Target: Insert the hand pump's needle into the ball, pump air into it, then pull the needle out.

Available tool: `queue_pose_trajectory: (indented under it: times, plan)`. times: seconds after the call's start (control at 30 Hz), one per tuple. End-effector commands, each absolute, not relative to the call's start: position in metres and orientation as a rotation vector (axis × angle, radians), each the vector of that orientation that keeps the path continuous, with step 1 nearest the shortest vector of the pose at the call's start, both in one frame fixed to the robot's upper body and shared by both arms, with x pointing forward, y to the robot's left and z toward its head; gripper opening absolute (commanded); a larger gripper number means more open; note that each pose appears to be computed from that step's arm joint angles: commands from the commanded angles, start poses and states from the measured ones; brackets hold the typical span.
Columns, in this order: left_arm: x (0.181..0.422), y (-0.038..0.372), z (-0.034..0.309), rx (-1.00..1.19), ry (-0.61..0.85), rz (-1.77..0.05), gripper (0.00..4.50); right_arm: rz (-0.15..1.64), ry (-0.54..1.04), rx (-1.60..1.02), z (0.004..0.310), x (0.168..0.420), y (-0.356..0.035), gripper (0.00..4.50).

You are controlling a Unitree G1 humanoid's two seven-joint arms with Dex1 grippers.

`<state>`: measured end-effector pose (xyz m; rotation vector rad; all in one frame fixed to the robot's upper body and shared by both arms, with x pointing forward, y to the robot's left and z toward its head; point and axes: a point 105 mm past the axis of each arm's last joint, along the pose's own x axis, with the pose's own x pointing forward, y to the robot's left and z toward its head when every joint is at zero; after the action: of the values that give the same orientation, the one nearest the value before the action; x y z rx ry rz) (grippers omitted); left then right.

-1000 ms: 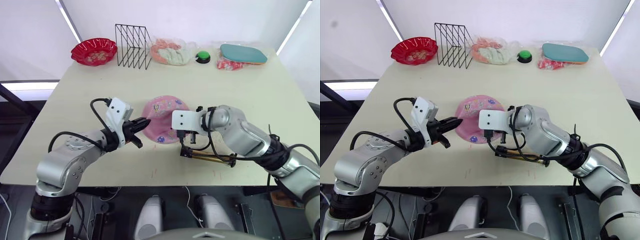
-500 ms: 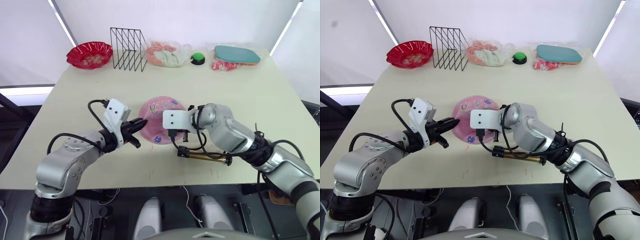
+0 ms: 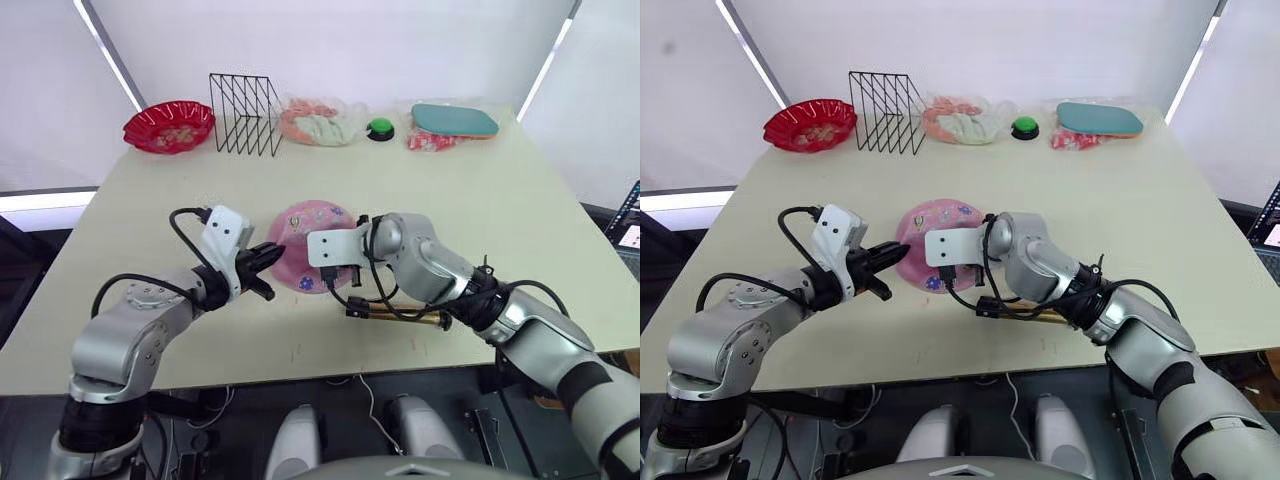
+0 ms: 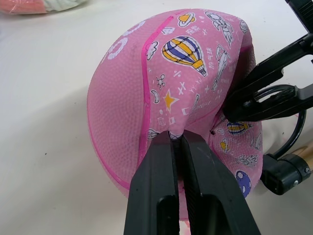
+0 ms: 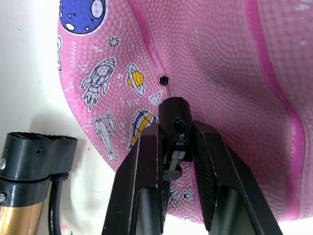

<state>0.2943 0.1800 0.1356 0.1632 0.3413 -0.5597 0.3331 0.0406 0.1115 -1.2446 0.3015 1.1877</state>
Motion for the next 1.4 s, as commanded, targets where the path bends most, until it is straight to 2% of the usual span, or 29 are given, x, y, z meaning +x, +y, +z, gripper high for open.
queue_pose_trajectory:
  times: [0.03, 0.67, 1.1, 1.4]
  plan:
    - [0.283, 0.153, 0.119, 0.117, 0.399, -0.698, 0.0, 1.29, 0.261, -1.264, 0.103, 0.316, 0.062, 0.31]
    - [0.28, 0.151, 0.116, 0.08, 0.42, -0.692, 0.0, 1.353, 0.125, -1.457, 0.099, 0.298, 0.086, 0.31]
    - [0.281, 0.148, 0.12, 0.068, 0.426, -0.686, 0.0, 1.414, 0.156, -1.427, 0.096, 0.298, 0.09, 0.31]
    - [0.283, 0.152, 0.115, 0.056, 0.438, -0.676, 0.0, 1.436, 0.197, -1.423, 0.077, 0.299, 0.099, 0.31]
